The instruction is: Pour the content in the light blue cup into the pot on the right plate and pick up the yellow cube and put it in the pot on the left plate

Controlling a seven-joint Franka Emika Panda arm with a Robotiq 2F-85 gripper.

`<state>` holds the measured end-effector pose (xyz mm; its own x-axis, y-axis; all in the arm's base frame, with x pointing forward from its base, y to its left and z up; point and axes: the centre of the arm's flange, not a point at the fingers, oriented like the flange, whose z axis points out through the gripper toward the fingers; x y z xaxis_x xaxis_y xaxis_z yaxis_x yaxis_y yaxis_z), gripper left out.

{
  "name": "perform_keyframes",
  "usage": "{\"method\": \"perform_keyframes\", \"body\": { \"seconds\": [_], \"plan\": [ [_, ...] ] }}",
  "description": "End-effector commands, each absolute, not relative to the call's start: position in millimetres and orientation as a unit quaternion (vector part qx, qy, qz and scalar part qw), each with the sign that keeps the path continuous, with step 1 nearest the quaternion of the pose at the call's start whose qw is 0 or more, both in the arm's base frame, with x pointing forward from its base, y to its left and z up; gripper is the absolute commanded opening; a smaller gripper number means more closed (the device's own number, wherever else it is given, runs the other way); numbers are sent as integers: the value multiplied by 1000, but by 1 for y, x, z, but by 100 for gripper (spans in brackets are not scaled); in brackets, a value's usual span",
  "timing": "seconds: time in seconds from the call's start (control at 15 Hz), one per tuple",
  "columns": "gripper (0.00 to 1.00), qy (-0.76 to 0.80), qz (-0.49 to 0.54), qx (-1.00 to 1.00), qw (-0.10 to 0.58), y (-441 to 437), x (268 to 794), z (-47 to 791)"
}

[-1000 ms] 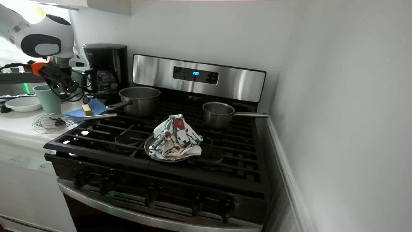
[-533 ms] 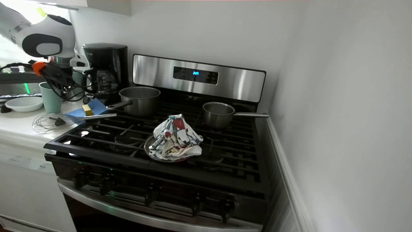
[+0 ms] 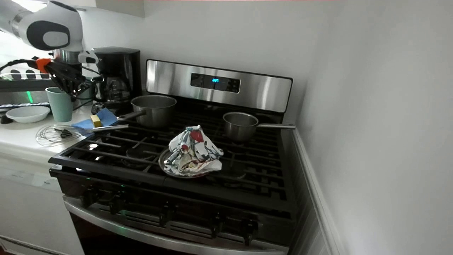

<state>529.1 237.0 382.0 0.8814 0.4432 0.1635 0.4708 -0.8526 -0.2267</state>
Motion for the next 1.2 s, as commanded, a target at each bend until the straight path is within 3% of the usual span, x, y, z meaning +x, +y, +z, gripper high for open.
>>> {"method": "perform_keyframes", "body": {
  "seconds": [0.0,0.33,0.47,1.13],
  "plan": [
    [1,-230,-52,-970,54,206,506,450],
    [1,-183,-65,-980,-43,164,481,511],
    [5,-190,-68,-979,-20,169,494,504],
    [1,-137,-89,-986,-43,146,495,522]
  ]
}}
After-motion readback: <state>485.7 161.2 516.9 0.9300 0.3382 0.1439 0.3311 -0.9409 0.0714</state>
